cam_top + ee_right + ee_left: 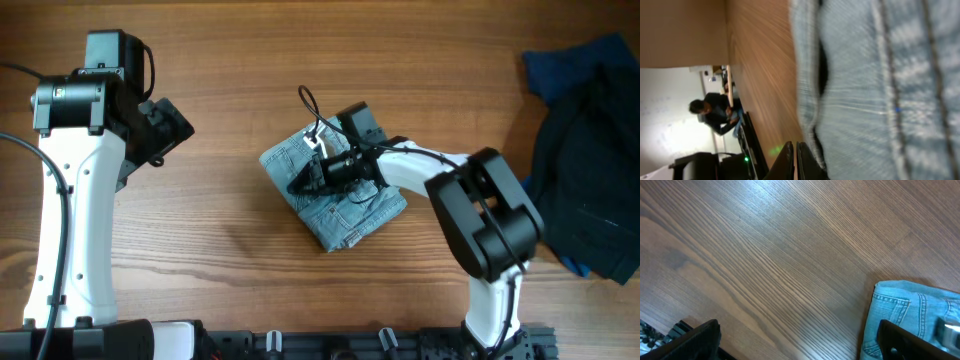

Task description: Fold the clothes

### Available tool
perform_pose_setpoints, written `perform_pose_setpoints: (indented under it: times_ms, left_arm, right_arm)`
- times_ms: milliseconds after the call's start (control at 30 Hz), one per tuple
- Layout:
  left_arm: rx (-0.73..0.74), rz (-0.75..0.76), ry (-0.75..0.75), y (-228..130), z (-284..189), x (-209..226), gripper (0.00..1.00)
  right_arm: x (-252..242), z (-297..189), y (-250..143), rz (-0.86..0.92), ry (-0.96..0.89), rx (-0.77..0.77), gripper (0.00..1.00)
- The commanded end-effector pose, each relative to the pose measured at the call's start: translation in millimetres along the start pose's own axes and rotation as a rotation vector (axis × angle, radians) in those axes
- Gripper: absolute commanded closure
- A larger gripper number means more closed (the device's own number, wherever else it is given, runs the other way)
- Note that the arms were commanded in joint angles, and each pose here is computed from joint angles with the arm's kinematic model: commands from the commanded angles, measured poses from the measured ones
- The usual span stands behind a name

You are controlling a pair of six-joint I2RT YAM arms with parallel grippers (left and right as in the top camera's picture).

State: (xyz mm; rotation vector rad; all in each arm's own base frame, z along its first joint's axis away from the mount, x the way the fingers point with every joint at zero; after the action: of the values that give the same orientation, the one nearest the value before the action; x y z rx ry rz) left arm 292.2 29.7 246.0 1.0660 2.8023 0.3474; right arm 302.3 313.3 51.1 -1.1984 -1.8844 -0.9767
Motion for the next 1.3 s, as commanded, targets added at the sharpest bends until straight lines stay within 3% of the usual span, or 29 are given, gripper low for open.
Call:
perform_pose_setpoints:
  times_ms: [0, 167, 333, 767, 900, 1133, 1267]
  left_arm:
    - [-0.001, 0.008, 0.004, 2, 1, 1, 0.00]
    - [0.000, 0.008, 0.004, 1, 1, 1, 0.00]
    - [0.001, 0.008, 0.006, 1, 1, 1, 0.00]
    - [0.010, 0.011, 0.015, -1, 1, 3, 0.00]
    - [0.010, 0.011, 0.015, -1, 1, 3, 0.00]
    - [0.013, 0.015, 0.019, -2, 1, 4, 0.00]
    - [0.014, 0.015, 0.021, -2, 1, 4, 0.00]
  right_arm:
    - [62, -44, 42, -0.137, -0.001, -0.160, 0.96]
    - [93, -73, 69, -0.186, 0.019, -0.271, 0.96]
    - [76, -70, 76, -0.168, -0.008, -0.288, 0.96]
    - [-69, -15, 64, 0.088, -0.109, -0.235, 0.96]
    - [-85, -15, 57, 0.124, -0.108, -0.221, 0.96]
    - [-36, -48, 82, 0.037, -0.082, -0.295, 0.96]
    - [41, -94, 93, -0.095, -0.064, -0.365, 0.96]
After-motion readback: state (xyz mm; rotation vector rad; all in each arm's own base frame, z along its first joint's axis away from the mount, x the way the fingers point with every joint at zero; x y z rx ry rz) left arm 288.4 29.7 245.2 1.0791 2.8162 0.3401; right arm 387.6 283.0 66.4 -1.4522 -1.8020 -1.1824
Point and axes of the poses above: each gripper's point midway between its finger pads, its own z axis out along the fingers, its own x axis along the line the jaws close on, y = z × x, the point moved 2 cm from there along -z, back along the fingers, and after that the axes turned 7 degrees about -z, right-handed, at the moved point
